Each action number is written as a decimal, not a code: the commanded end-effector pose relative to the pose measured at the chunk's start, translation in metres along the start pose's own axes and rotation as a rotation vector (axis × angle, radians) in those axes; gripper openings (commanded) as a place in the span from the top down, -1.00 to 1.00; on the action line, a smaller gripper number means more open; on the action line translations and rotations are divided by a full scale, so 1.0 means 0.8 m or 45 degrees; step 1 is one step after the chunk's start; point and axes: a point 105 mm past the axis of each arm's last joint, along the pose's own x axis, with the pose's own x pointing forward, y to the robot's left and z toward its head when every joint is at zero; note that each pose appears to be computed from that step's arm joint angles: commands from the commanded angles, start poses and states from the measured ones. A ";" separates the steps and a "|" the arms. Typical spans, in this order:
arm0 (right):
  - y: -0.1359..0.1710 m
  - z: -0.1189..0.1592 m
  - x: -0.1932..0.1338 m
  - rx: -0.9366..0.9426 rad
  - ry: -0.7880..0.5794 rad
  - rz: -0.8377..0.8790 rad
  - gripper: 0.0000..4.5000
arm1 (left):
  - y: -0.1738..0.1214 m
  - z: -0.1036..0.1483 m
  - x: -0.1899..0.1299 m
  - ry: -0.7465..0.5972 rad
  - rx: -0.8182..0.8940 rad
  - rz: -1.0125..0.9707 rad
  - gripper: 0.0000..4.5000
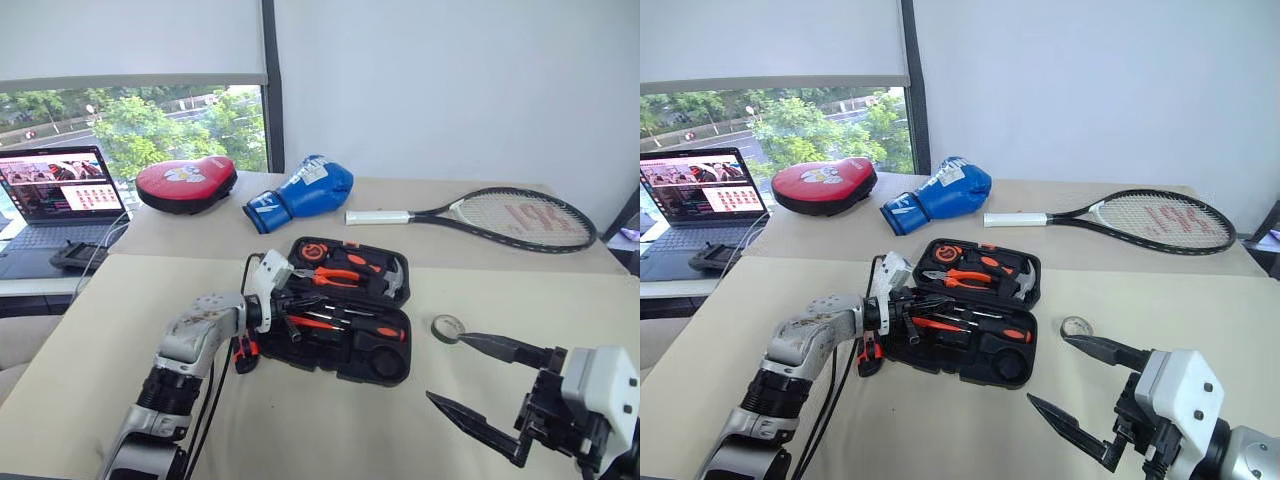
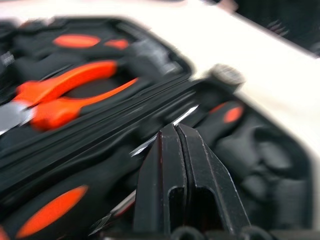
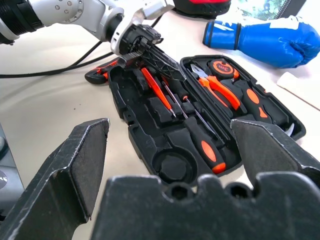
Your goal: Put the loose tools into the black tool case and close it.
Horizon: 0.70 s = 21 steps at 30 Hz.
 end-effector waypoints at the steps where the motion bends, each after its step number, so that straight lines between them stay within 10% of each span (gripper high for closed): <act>1: 0.002 0.009 0.000 -0.044 -0.038 -0.003 -1.00 | 0.003 -0.030 -0.005 0.119 0.005 0.077 0.98; 12: 0.003 0.007 -0.002 -0.041 -0.023 0.003 -1.00 | -0.010 -0.107 -0.027 0.359 0.133 0.048 0.98; 17: 0.003 0.009 -0.001 -0.041 -0.029 0.016 -1.00 | -0.005 0.001 -0.044 -0.282 -0.071 0.064 0.98; 21: 0.000 0.009 0.001 -0.046 -0.036 0.037 -1.00 | 0.020 0.037 -0.100 -0.380 -0.150 0.282 0.47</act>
